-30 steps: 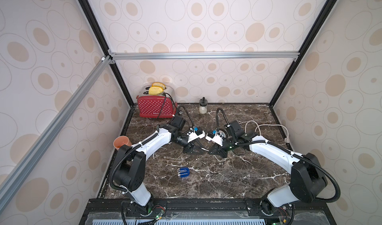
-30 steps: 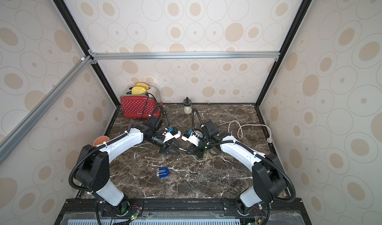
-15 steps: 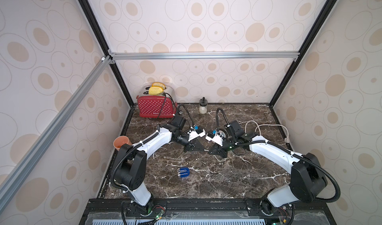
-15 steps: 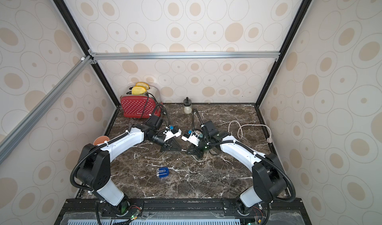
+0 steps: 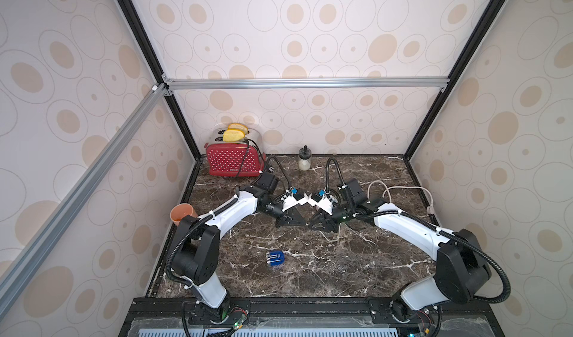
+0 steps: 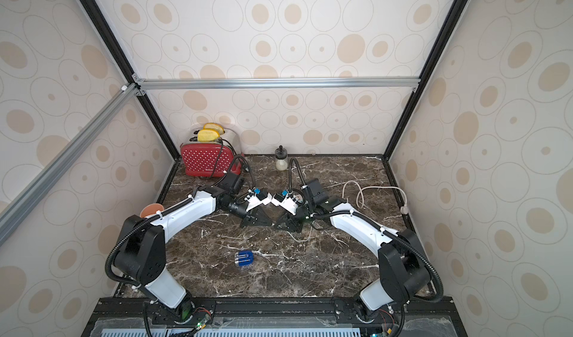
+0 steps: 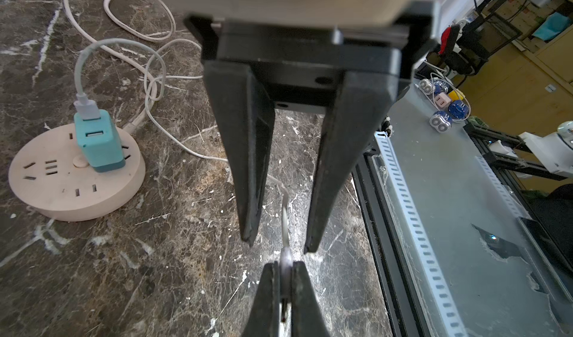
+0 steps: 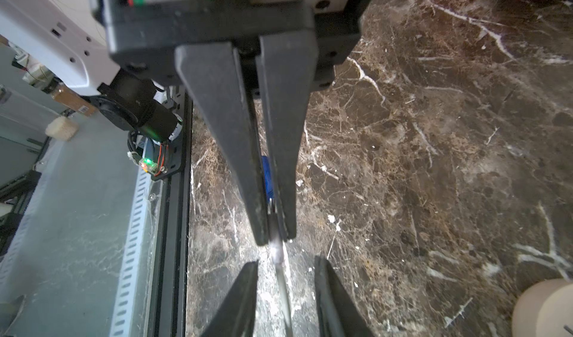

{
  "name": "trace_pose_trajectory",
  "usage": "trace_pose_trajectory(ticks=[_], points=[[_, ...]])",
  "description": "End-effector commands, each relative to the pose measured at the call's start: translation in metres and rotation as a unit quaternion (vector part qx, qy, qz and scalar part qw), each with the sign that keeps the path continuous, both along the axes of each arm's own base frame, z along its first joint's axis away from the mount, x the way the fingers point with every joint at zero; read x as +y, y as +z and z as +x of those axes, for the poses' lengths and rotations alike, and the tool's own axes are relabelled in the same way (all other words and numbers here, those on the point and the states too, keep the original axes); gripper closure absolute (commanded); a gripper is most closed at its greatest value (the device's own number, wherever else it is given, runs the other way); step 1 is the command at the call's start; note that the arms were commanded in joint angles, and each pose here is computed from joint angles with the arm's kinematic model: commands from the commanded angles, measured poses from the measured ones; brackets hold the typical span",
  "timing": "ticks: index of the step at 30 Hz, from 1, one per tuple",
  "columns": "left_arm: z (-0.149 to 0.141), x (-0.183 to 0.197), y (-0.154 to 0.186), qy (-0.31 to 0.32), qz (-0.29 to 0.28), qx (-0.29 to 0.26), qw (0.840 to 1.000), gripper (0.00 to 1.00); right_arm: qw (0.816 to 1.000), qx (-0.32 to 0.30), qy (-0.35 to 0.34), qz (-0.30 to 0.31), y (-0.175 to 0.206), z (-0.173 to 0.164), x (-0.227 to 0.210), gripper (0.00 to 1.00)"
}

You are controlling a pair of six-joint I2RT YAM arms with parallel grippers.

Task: Charge the electric shaver
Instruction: Pick up the charging cable from the center of the board.

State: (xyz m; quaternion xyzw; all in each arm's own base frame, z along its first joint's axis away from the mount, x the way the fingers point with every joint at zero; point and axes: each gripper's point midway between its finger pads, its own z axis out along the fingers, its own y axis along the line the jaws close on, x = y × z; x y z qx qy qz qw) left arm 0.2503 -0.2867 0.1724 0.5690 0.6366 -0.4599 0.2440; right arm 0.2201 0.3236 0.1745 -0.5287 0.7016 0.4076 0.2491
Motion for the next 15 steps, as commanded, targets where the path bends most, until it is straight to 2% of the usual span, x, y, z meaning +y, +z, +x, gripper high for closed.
trace_pose_trajectory(ticks=[1, 9, 15], points=[[0.0031, -0.0024, 0.0075, -0.004, -0.004, -0.005, 1.000, 0.95, 1.000, 0.004, 0.007, 0.026, 0.0084, -0.0033, 0.0041, 0.67], [0.0034, -0.0030, 0.0097, -0.003, -0.009, -0.004, 1.000, 0.96, 1.000, 0.006, -0.001, 0.028, 0.0042, -0.0019, 0.0046, 0.67], [0.0037, -0.0032, 0.0107, -0.003, -0.009, -0.005, 1.000, 0.95, 1.000, 0.008, -0.003, 0.029, 0.0025, -0.0004, 0.0053, 0.70]])
